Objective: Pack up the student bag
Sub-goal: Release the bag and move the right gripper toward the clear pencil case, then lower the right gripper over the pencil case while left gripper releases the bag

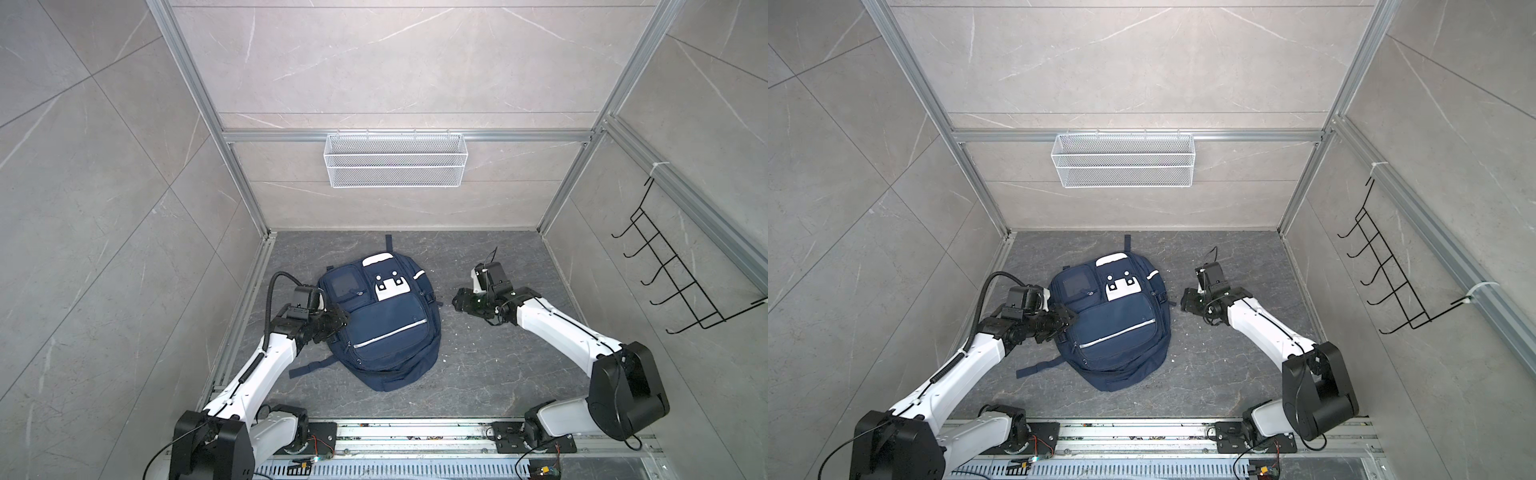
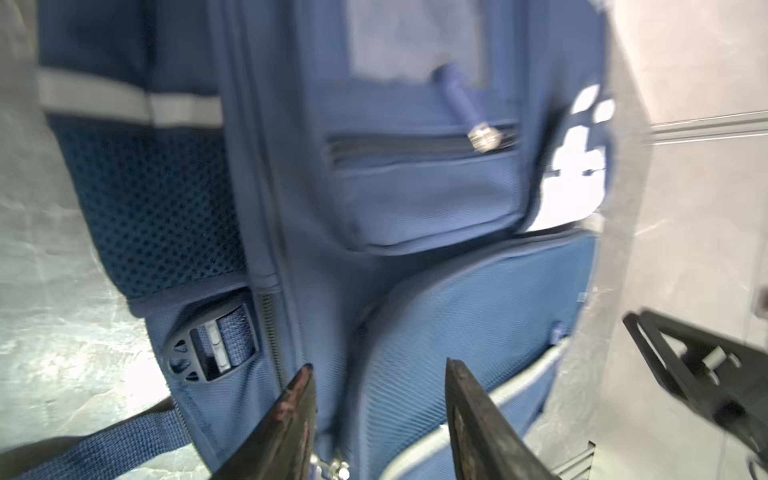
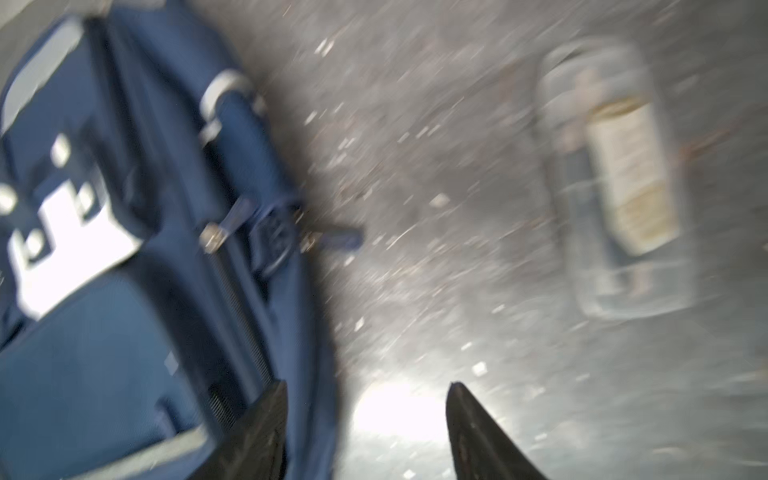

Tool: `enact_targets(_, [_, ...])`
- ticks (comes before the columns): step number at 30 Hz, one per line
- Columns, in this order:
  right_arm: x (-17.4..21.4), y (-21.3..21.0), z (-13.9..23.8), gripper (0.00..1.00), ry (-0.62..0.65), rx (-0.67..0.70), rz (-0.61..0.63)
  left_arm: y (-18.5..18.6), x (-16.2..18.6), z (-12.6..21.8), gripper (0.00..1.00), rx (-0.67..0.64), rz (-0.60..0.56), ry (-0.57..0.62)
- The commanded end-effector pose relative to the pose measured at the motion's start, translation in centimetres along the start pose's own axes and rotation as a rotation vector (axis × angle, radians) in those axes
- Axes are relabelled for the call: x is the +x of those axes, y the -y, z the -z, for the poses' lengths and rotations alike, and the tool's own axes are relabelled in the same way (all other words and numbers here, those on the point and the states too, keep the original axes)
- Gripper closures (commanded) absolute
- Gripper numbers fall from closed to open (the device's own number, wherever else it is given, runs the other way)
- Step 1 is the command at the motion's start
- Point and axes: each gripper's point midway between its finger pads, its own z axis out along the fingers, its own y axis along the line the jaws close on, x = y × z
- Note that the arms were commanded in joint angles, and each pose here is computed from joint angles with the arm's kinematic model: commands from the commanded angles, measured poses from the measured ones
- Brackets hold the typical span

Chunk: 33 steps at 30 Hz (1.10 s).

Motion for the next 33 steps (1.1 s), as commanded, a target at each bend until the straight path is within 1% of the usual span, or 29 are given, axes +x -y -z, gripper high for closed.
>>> enact_targets(1, [-1.2, 4.5, -0.8, 0.36, -0.034, 0.124, -0.022, 1.6, -1.2, 2.1, 0.47, 0.021, -0.069, 0.046])
enact_targets(4, [-3.1, 6.3, -1.5, 0.36, -0.031, 0.145, -0.079, 2.6, -1.5, 2.7, 0.43, 0.042, -0.088, 0.056])
enact_targets(6, [-3.8, 6.9, -2.2, 0.35, -0.035, 0.161, -0.087, 3.3, -1.6, 2.5, 0.43, 0.048, -0.101, 0.044])
enact_targets(9, [-4.2, 7.3, -3.3, 0.33, -0.049, 0.162, -0.106, 4.6, -1.5, 2.0, 0.43, 0.046, -0.130, 0.026])
enact_targets(14, [-4.2, 7.8, -5.6, 0.30, -0.116, 0.164, -0.115, 7.1, -1.2, 1.1, 0.43, 0.049, -0.178, 0.010])
enact_targets(16, [-4.4, 8.0, -6.4, 0.30, -0.128, 0.178, -0.112, 8.5, -0.9, 0.4, 0.43, 0.059, -0.199, -0.004])
enact_targets(21, [-4.6, 8.0, -7.3, 0.30, -0.140, 0.178, -0.108, 13.0, 1.4, -2.2, 0.42, 0.076, -0.304, -0.081])
enact_targets(26, [-3.9, 8.0, -8.5, 0.30, -0.176, 0.170, -0.105, 15.0, 2.9, -4.9, 0.42, 0.086, -0.328, -0.136])
enact_targets(31, [-4.1, 9.0, -8.6, 0.30, -0.174, 0.264, -0.070, 17.3, 4.8, -7.1, 0.42, 0.098, -0.367, -0.186])
enact_targets(33, [-4.3, 8.9, -8.3, 0.30, -0.156, 0.272, -0.058, 18.5, 5.6, -8.0, 0.42, 0.102, -0.392, -0.207])
